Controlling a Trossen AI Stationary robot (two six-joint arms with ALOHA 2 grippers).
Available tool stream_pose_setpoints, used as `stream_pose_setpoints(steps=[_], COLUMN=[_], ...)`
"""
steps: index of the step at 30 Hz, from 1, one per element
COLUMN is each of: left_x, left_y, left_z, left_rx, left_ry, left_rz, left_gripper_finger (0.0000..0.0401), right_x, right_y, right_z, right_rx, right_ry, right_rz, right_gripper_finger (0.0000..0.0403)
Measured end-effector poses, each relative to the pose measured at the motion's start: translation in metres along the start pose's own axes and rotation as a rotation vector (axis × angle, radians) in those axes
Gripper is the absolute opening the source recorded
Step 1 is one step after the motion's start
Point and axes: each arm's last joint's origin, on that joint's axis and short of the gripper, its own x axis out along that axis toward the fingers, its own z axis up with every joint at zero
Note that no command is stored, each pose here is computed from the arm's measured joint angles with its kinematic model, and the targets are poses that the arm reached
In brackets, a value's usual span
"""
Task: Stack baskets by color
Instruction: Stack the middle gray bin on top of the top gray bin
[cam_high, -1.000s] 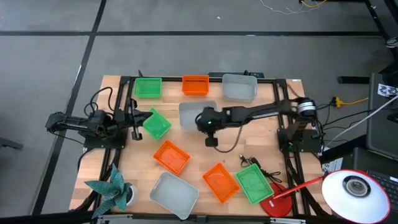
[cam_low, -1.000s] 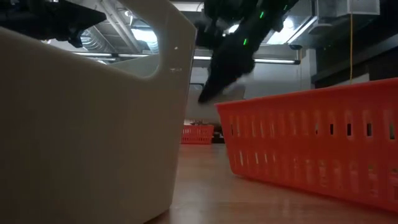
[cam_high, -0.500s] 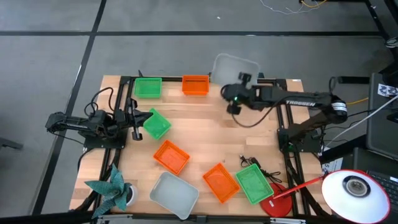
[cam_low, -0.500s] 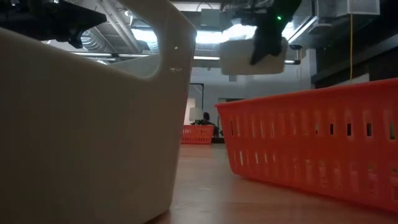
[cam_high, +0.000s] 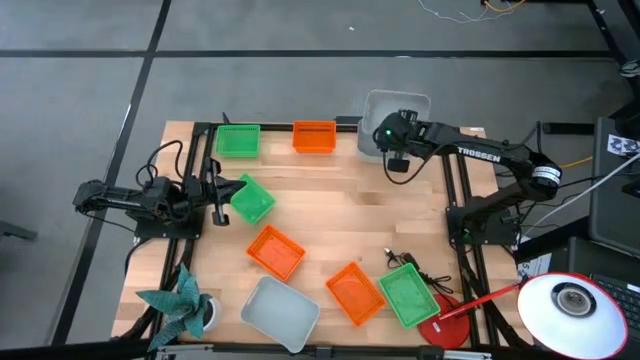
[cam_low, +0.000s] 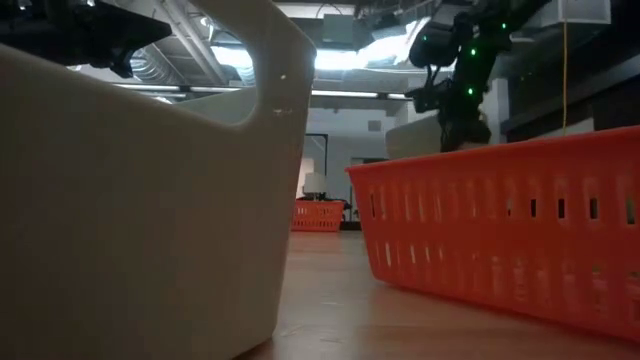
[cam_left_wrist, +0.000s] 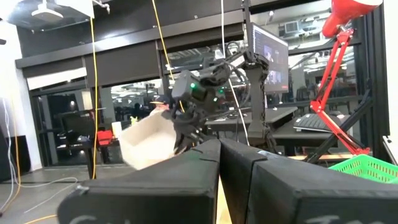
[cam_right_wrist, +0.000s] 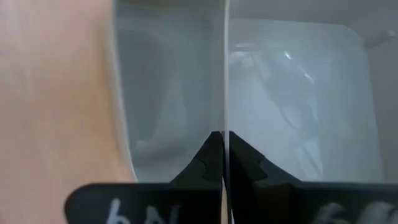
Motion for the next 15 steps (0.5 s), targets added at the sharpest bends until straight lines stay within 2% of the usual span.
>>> stream_pose_setpoints(steps=[5,15], left_x=[0.0,0.0], left_y=[0.0,0.0], left_z=[0.0,0.0], left_rx=[0.0,0.001], left_ry=[0.0,0.001], left_rz=[0.0,0.0], left_gripper_finger=[0.0,0.0], right_x=[0.011,0.026], right_y=[0.005,0.011], right_z=[-0.002,-0.016], right_rx=[-0.069,-0.041], right_ry=[-0.103,-0.135], right_rz=[0.1,0.21], right_gripper_finger=[0.0,0.0])
